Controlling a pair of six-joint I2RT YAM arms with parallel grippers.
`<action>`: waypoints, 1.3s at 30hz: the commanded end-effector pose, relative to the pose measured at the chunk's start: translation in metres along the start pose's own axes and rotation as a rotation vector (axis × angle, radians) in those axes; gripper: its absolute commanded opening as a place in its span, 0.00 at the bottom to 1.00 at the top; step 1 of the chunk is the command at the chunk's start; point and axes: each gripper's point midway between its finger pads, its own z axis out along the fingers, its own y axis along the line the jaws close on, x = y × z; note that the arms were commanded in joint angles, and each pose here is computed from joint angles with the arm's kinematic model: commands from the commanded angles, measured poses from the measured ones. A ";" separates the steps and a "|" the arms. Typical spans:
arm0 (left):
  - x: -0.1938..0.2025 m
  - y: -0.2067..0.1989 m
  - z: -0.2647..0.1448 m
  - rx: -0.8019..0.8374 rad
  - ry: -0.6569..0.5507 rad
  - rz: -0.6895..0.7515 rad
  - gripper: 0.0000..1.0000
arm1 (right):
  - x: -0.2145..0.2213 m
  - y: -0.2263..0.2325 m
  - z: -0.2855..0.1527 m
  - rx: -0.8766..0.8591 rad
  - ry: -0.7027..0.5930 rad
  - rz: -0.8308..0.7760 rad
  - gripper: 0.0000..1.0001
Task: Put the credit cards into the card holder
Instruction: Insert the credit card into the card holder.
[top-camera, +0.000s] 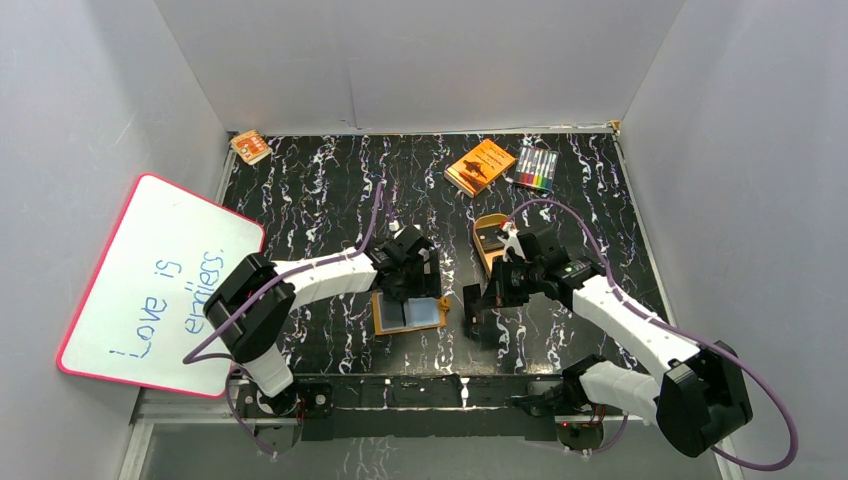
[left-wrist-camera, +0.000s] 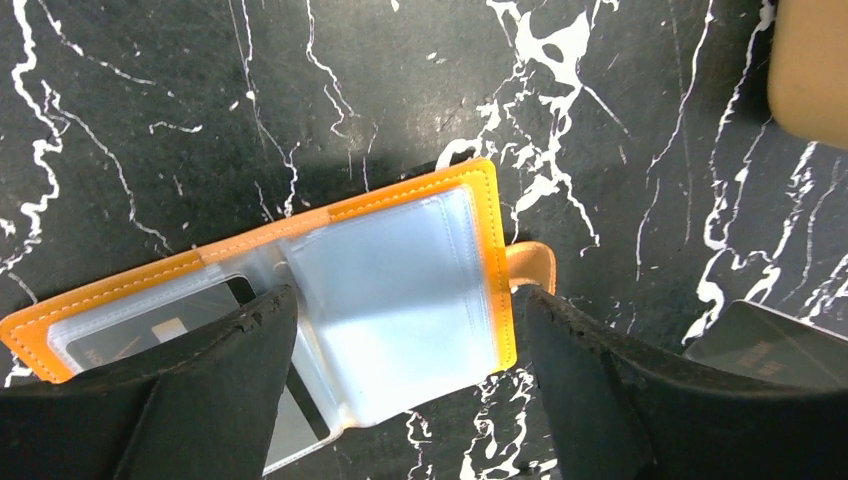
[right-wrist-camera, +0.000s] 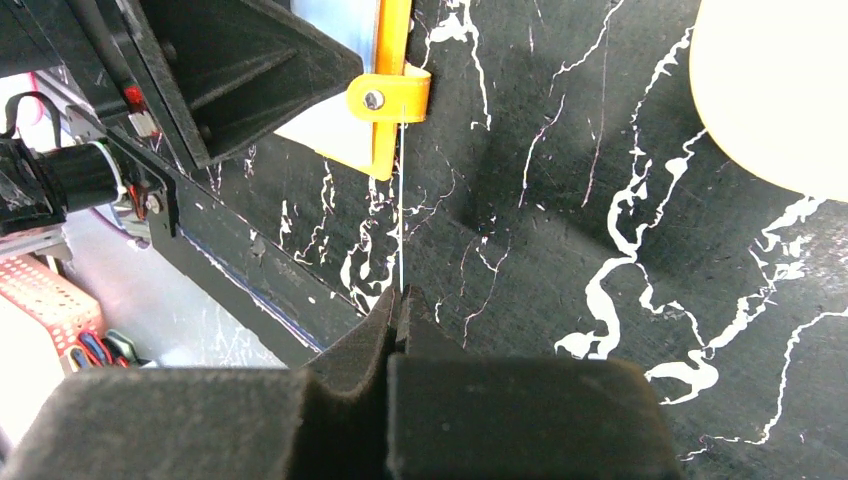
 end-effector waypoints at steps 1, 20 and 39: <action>-0.001 0.002 -0.015 -0.084 -0.030 0.080 0.82 | -0.014 0.007 -0.010 0.002 -0.061 -0.027 0.00; 0.004 0.009 -0.033 -0.234 -0.134 0.312 0.81 | -0.018 0.011 -0.011 -0.016 -0.071 -0.036 0.00; 0.044 0.049 0.009 -0.346 0.009 0.412 0.47 | -0.022 0.013 -0.015 -0.007 -0.074 -0.045 0.00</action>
